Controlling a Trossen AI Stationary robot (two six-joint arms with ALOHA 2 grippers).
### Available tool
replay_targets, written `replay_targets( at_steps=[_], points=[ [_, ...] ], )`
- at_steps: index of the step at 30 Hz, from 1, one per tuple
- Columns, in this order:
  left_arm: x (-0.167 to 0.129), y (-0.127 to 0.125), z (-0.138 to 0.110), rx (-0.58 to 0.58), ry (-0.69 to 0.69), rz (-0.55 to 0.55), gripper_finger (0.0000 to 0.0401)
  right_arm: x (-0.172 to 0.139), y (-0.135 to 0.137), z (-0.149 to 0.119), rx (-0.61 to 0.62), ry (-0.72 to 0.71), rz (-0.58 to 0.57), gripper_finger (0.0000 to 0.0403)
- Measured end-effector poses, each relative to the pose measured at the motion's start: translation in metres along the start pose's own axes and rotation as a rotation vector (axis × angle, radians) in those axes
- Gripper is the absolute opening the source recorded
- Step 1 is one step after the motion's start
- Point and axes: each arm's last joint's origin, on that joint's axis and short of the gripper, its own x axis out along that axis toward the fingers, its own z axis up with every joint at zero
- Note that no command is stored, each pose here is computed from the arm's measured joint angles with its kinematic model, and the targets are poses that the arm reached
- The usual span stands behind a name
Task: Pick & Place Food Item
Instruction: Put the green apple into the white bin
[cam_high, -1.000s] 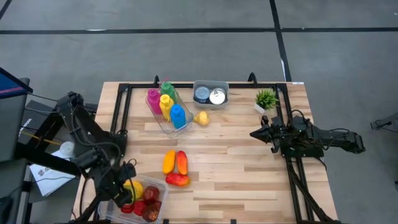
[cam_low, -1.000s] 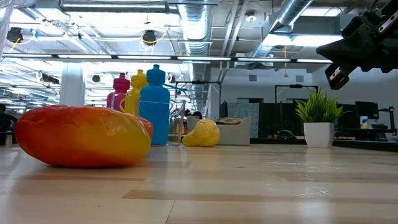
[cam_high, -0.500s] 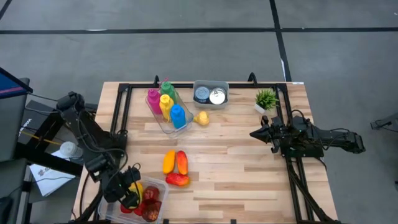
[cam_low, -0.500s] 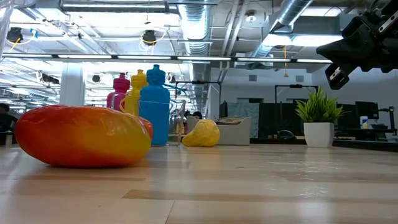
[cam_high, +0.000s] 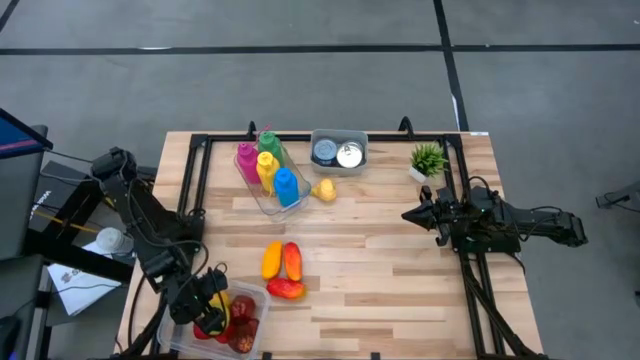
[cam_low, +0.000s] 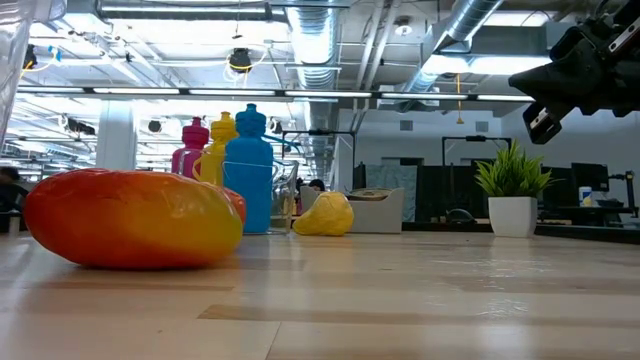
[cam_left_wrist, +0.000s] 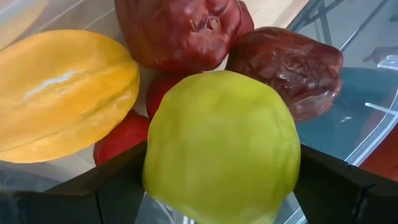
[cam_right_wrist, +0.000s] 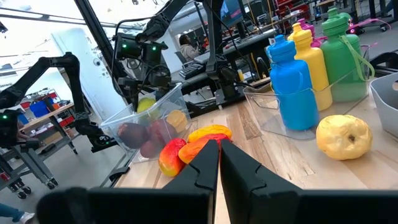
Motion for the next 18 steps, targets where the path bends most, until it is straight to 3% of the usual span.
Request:
replay_targets(
  at_steps=[5, 15, 18],
  points=[
    [0.000, -0.002, 0.001, -0.017, 0.003, -0.017, 0.0336, 0.000, 0.000, 0.000, 0.000, 0.000, 0.000, 0.0012],
    [-0.003, -0.021, 0.000, -0.081, 0.038, -0.215, 0.0336, 0.000, 0.000, 0.000, 0.000, 0.000, 0.000, 0.0012],
    [-0.003, -0.023, 0.002, -0.106, 0.036, -0.226, 0.0336, 0.000, 0.000, 0.000, 0.000, 0.000, 0.000, 0.0012]
  ],
)
